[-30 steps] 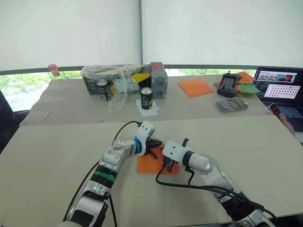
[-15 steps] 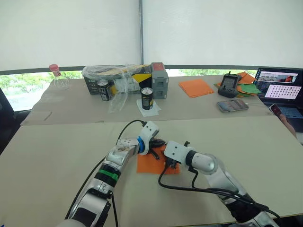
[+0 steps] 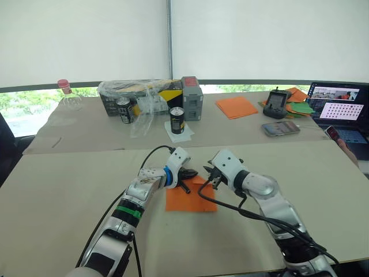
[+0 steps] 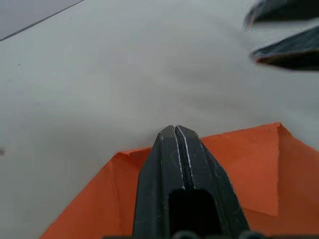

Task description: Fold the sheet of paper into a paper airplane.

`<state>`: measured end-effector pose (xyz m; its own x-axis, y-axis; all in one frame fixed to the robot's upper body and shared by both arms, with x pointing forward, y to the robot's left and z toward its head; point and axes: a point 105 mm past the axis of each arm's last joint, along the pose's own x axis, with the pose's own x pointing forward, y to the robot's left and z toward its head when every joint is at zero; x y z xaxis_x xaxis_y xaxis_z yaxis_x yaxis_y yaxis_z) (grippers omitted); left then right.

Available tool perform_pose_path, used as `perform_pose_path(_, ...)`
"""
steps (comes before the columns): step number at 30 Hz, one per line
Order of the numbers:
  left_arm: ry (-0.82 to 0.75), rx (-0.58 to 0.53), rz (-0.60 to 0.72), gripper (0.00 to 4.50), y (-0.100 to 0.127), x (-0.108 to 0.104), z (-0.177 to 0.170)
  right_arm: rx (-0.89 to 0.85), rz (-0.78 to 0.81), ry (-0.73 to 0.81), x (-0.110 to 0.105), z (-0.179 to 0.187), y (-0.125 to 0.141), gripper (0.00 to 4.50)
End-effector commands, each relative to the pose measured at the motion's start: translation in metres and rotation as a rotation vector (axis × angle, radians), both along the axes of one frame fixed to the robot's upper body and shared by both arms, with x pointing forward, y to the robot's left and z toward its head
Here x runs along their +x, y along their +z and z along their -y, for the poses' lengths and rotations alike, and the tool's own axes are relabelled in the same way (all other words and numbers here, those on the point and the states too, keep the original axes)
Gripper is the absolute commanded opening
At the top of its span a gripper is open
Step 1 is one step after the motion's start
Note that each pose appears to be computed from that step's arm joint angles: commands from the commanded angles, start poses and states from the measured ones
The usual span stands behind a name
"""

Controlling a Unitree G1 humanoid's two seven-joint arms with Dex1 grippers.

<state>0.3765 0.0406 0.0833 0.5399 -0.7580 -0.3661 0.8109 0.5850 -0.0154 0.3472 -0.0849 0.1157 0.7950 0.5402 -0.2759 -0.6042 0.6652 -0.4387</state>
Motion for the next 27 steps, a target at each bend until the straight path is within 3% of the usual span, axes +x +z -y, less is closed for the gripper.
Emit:
perform_pose_path(1, 0.054, 0.040, -0.011, 0.00, -0.008, 0.002, -0.013, 0.019, -0.018, -0.050, 0.004, -0.003, -0.012, 0.03)
perform_pose_path(8, 0.055, 0.040, -0.015, 0.00, -0.010, -0.002, -0.013, 0.044, -0.070, -0.048, -0.003, -0.009, -0.030, 0.03)
perform_pose_path(17, 0.047, 0.033, -0.017, 0.00, -0.010, -0.004, -0.008, 0.115, 0.036, -0.022, -0.002, -0.025, -0.002, 0.03)
perform_pose_path(27, 0.043, 0.035, -0.022, 0.00, -0.012, -0.007, -0.009, 0.084, -0.069, -0.028, -0.007, -0.027, -0.032, 0.03)
